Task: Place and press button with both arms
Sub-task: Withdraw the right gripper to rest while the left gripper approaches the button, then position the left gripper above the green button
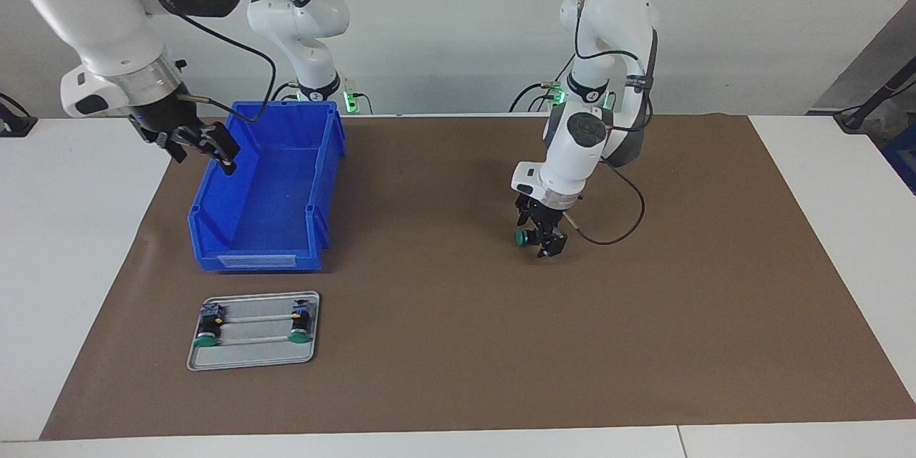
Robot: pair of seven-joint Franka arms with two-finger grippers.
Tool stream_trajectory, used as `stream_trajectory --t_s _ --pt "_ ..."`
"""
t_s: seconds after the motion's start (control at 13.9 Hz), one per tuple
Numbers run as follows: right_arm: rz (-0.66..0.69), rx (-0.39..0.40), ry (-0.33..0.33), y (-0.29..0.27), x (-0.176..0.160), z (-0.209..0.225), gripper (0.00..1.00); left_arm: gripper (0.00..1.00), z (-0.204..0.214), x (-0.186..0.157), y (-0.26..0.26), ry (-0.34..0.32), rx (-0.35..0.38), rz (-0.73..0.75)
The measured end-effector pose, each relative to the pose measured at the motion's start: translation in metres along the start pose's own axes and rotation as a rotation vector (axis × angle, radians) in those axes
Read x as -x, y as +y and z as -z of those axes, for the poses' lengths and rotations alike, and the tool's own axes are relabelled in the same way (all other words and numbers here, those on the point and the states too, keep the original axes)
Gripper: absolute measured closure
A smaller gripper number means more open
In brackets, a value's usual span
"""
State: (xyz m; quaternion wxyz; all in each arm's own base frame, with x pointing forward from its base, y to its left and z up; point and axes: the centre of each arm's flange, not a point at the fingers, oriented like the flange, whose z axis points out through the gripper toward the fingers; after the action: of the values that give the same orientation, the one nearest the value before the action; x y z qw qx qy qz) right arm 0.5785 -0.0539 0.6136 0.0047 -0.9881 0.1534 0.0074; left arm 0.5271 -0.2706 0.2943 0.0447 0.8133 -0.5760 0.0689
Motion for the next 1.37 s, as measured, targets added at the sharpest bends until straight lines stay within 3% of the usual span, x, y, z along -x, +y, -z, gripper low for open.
stream_trajectory --t_s 0.07,0.29,0.58,0.65,0.79,0.87,1.01,1.23,1.37 --pt "-0.001 -0.001 0.003 0.010 0.003 0.006 0.00 0.08 -0.004 -0.001 0.001 -0.002 0.002 -0.006" --pt "0.011 -0.006 0.012 0.008 0.019 0.025 0.00 0.12 -0.011 -0.003 0.003 0.003 -0.003 -0.013" --pt "0.049 0.011 -0.014 -0.052 0.051 0.018 0.00 0.52 -0.006 -0.005 0.002 0.012 -0.013 -0.025" --pt "0.076 0.021 -0.011 -0.067 0.057 0.018 0.00 0.52 -0.006 -0.005 0.002 0.012 -0.013 -0.027" --pt "0.123 0.033 0.004 -0.072 0.063 0.024 0.00 0.67 -0.005 -0.005 0.001 0.014 -0.015 -0.030" --pt "0.149 0.042 0.015 -0.064 0.063 0.029 0.00 0.67 -0.005 -0.005 0.001 0.014 -0.015 -0.030" --pt "0.197 0.064 0.032 -0.045 0.061 0.039 0.00 0.82 -0.009 -0.004 0.002 0.009 -0.010 -0.030" --pt "0.203 0.065 0.024 -0.031 0.060 0.042 0.00 0.92 -0.009 -0.004 0.001 0.009 -0.010 -0.029" --pt "0.199 0.065 0.010 -0.030 0.060 0.036 0.00 0.92 -0.009 -0.004 0.000 0.010 -0.012 -0.027"
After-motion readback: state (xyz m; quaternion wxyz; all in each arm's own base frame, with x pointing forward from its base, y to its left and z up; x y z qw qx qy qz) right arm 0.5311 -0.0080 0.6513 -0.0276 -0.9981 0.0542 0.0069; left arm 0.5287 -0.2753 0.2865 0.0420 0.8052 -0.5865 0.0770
